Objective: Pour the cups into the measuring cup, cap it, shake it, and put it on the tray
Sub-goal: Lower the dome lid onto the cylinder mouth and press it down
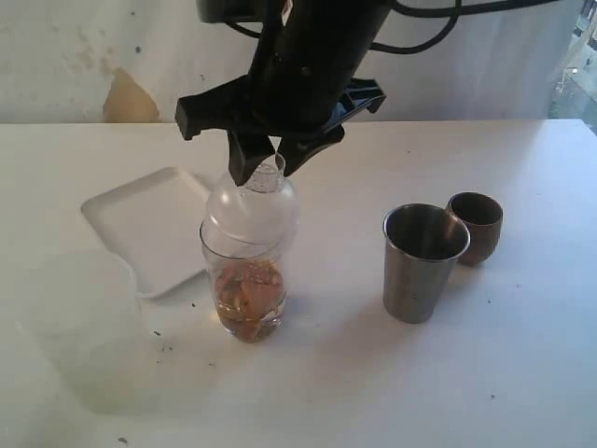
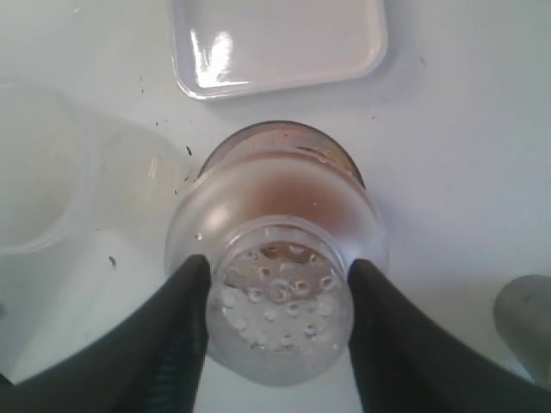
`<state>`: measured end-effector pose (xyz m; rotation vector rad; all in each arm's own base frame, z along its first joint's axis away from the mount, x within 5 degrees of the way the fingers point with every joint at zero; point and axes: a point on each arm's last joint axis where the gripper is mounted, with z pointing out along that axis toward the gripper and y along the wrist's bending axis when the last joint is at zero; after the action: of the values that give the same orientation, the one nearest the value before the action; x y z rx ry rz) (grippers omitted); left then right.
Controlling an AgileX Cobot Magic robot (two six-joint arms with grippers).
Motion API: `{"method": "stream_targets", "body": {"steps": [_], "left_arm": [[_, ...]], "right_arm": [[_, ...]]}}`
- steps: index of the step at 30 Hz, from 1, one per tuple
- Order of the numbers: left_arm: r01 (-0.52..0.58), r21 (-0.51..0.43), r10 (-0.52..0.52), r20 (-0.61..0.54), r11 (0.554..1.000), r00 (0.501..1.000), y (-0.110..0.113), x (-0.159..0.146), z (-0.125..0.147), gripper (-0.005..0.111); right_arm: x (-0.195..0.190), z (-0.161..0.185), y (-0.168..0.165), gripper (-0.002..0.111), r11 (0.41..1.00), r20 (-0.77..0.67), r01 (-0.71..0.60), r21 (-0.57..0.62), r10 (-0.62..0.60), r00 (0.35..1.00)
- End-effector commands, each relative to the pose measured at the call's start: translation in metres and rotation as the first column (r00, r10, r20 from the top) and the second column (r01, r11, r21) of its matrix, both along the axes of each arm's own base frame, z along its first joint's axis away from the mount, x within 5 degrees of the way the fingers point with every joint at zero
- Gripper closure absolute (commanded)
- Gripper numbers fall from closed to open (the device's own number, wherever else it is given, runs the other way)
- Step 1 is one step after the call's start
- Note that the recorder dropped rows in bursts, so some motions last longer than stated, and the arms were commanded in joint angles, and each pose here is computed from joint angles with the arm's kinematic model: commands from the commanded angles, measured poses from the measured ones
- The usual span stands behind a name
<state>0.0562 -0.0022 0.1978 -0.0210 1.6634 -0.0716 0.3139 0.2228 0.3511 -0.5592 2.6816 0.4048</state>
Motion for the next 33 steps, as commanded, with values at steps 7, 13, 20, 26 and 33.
{"method": "stream_targets", "body": {"steps": [7,13,20,26,33], "left_arm": [[-0.004,-0.008,0.004,0.007,1.0,1.0,0.0,0.0,0.0,0.106],[-0.004,-0.008,0.004,0.007,1.0,1.0,0.0,0.0,0.0,0.106],[-0.004,-0.008,0.004,0.007,1.0,1.0,0.0,0.0,0.0,0.106],[-0.004,-0.008,0.004,0.007,1.0,1.0,0.0,0.0,0.0,0.106],[-0.004,-0.008,0.004,0.007,1.0,1.0,0.0,0.0,0.0,0.106]], "right_arm": [[0.006,-0.004,0.005,0.108,1.0,0.028,0.01,0.026,-0.011,1.0],[0.009,-0.015,0.007,0.108,1.0,-0.006,0.008,0.005,-0.008,1.0],[0.011,-0.017,0.008,0.108,1.0,0.002,0.01,0.008,-0.01,1.0],[0.014,-0.023,0.01,0.108,1.0,-0.011,0.01,0.001,-0.01,1.0],[0.015,-0.025,0.011,0.073,1.0,-0.016,0.01,-0.002,-0.01,1.0]]}}
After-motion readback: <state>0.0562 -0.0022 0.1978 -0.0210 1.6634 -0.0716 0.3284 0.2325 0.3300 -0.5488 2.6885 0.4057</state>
